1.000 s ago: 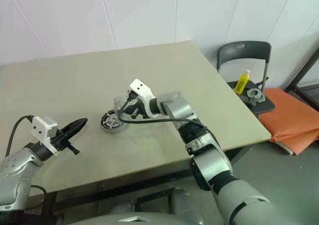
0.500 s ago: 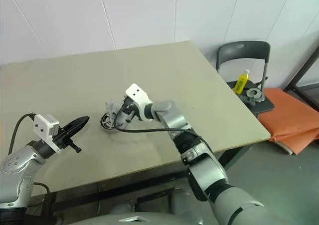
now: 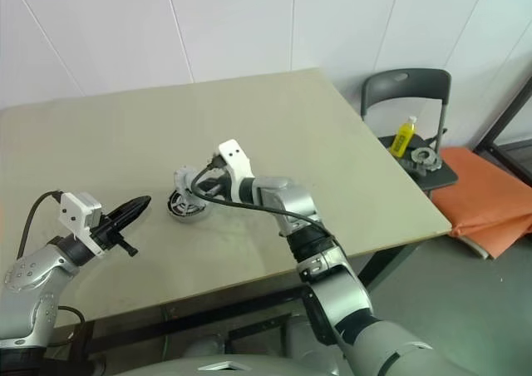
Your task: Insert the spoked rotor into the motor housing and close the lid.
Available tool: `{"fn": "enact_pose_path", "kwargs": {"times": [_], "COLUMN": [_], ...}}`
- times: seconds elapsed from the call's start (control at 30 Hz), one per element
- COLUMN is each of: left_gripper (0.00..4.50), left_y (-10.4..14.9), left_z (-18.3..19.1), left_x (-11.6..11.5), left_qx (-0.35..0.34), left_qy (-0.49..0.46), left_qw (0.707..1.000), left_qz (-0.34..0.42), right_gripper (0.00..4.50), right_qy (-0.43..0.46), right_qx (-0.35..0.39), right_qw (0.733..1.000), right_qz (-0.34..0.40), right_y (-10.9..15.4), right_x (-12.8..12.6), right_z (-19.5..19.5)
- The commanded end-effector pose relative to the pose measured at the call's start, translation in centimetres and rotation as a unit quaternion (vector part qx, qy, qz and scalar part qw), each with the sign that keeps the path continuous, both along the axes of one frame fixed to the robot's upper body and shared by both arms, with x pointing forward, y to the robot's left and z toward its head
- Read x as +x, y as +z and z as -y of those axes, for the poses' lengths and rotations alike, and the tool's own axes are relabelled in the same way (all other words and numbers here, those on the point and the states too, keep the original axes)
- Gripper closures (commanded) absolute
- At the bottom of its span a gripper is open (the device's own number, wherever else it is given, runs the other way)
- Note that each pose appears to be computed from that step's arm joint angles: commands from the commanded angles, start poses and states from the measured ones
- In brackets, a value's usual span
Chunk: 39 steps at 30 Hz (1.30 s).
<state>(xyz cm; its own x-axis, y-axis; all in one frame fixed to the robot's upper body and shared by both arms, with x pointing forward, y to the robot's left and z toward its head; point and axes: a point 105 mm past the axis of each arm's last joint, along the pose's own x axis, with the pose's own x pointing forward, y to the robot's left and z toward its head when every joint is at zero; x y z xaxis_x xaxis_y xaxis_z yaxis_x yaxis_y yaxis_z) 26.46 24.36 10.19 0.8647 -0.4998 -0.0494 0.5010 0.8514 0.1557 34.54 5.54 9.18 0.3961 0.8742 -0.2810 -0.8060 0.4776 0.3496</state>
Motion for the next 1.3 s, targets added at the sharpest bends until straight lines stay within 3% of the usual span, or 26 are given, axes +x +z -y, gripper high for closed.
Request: {"fn": "enact_pose_path", "kwargs": {"times": [0.03,0.3,0.67,1.13,1.3], "left_gripper": [4.50,4.50,4.50,4.50,4.50], "left_y": [1.1,0.8,0.4,0.3,0.4], "left_z": [0.1,0.2,0.3,0.5,0.7], "left_x": [0.1,0.1,0.1,0.3,0.2], "left_qx": [-0.004,-0.004,-0.007,-0.009,-0.012], "left_qy": [-0.004,-0.006,-0.004,0.000,0.003], "left_qw": [1.000,1.000,1.000,1.000,1.000], "left_qz": [0.024,0.019,0.013,0.015,0.017], "right_gripper": [4.38,4.38,4.38,4.38,4.38], "right_qy": [-0.009,-0.044,0.007,0.146,0.150], "right_qx": [0.031,0.035,0.103,-0.007,-0.074], "right_qw": [0.999,0.998,0.994,0.982,0.963], "right_qz": [-0.002,0.001,0.031,0.122,0.211], "right_y": [1.2,0.5,3.8,2.4,1.5], "right_x": [0.1,0.9,0.0,-3.3,-3.2], "right_z": [-0.7,-1.1,-3.8,-7.0,-7.0]}}
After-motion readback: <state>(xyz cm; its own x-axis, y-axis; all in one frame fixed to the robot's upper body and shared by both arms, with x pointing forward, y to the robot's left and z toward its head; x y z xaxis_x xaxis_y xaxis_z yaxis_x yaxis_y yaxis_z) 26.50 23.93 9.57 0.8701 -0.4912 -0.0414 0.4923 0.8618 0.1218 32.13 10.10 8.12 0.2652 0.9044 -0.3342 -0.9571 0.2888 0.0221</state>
